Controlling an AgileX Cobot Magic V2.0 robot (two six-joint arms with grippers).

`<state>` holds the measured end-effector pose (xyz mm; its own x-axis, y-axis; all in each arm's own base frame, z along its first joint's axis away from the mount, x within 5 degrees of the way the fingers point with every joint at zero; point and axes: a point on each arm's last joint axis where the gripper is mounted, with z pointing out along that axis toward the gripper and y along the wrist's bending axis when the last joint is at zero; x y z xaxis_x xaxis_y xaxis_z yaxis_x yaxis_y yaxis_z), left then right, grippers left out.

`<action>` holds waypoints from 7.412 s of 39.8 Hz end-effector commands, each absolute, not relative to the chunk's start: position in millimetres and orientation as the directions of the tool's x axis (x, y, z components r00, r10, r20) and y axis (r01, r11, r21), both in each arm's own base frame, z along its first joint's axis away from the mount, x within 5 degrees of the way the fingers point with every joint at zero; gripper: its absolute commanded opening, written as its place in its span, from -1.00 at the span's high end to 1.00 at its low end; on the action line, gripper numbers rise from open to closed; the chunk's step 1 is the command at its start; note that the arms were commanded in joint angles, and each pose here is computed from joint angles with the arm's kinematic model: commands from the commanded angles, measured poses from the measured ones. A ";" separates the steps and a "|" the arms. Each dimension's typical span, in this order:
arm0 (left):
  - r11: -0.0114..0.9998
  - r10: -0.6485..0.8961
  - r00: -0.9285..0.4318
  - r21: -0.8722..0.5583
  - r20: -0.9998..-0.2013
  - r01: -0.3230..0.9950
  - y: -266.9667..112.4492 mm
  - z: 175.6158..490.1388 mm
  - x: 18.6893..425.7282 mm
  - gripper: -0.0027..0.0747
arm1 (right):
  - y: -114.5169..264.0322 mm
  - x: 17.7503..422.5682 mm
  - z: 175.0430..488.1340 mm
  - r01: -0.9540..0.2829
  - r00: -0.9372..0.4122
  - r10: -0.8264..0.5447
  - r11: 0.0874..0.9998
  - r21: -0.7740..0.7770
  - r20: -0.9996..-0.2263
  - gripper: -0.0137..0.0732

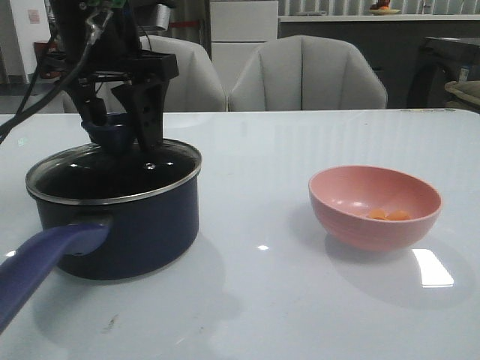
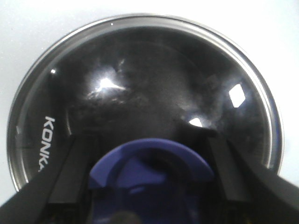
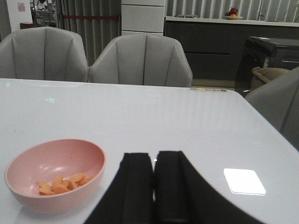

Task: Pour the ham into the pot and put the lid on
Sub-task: 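Lift the glass lid off the saucepan with the left gripper, then hold the lid aside beside the saucepan with the left gripper, then lower the right gripper to the pink bowl rim and grasp it, then lift the pink bowl and carry it over the saucepan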

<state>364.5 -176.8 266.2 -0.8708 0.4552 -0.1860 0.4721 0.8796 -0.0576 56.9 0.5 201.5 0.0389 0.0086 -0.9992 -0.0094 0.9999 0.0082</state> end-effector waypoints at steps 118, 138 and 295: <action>0.993 -0.081 -0.849 -0.116 -0.523 -0.023 19.2 318.9 312.4 -0.64 | 0.4 55.1 206.7 -0.006 0.127 -0.002 1.000 -0.003 -0.992 0.32; 0.993 -0.042 -0.316 -0.074 -0.948 0.091 -14.0 348.1 165.0 -0.63 | 0.4 55.1 206.7 -0.006 0.126 -0.002 1.000 -0.003 -0.992 0.32; 0.958 -0.066 0.119 -0.029 -0.991 0.286 -16.7 291.0 55.3 -0.63 | 245.6 329.3 339.3 -0.624 0.209 -0.222 0.720 -0.304 -0.952 0.37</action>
<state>56.1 -17.4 276.1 0.0406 -0.0361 -0.9985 0.2851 0.9582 -0.0231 334.2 242.3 302.6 -0.0252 -0.3743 -0.9270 -0.6395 0.7187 -0.2728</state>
